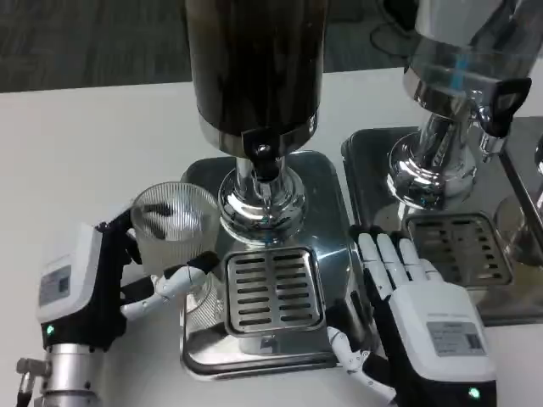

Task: Grasp the cup under the faucet to collect the drink, then remove the cup.

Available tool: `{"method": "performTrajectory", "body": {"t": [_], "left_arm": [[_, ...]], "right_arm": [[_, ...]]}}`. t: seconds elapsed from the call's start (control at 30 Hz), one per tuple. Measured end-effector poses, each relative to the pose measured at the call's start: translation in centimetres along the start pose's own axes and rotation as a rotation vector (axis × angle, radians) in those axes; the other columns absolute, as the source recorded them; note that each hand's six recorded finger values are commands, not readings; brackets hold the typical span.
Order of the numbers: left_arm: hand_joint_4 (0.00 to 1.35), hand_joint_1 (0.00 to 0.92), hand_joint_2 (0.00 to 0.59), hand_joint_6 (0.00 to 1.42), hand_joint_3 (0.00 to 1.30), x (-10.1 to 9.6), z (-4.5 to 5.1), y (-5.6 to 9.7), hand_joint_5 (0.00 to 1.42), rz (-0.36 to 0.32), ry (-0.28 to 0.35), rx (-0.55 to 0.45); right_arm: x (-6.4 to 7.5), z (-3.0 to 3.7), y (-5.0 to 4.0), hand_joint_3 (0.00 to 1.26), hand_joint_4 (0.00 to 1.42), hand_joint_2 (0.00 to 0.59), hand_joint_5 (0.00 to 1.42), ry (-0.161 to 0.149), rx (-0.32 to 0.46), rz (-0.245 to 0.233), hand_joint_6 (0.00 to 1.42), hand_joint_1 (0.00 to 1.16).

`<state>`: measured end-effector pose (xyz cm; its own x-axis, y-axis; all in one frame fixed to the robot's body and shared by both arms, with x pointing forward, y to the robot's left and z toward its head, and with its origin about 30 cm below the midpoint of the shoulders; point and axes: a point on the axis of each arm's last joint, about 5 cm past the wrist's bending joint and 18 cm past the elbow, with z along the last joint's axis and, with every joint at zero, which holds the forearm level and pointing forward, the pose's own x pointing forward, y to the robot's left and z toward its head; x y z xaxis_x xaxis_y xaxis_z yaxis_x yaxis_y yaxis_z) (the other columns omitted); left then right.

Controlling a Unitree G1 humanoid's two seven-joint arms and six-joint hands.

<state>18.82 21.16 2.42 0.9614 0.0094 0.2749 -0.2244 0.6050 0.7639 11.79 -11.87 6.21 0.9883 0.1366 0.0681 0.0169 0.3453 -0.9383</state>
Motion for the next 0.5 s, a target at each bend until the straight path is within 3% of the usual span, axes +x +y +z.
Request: {"method": "performTrajectory", "body": {"t": [0.2, 0.5], "left_arm": [[0.65, 0.680, 0.100, 0.88, 0.54, -0.1, 1.29, -0.7, 0.83, -0.038, -0.099, -0.020], [0.66, 0.681, 0.094, 0.88, 0.54, -0.2, 2.52, -2.7, 0.83, -0.121, -0.144, -0.035]], "right_arm": [[0.0, -0.10, -0.05, 0.00, 0.00, 0.424, 0.00, 0.012, -0.002, -0.002, 0.08, 0.23], [0.2, -0.24, -0.15, 0.00, 0.00, 0.424, 0.00, 0.025, 0.003, -0.013, 0.07, 0.23]]}}
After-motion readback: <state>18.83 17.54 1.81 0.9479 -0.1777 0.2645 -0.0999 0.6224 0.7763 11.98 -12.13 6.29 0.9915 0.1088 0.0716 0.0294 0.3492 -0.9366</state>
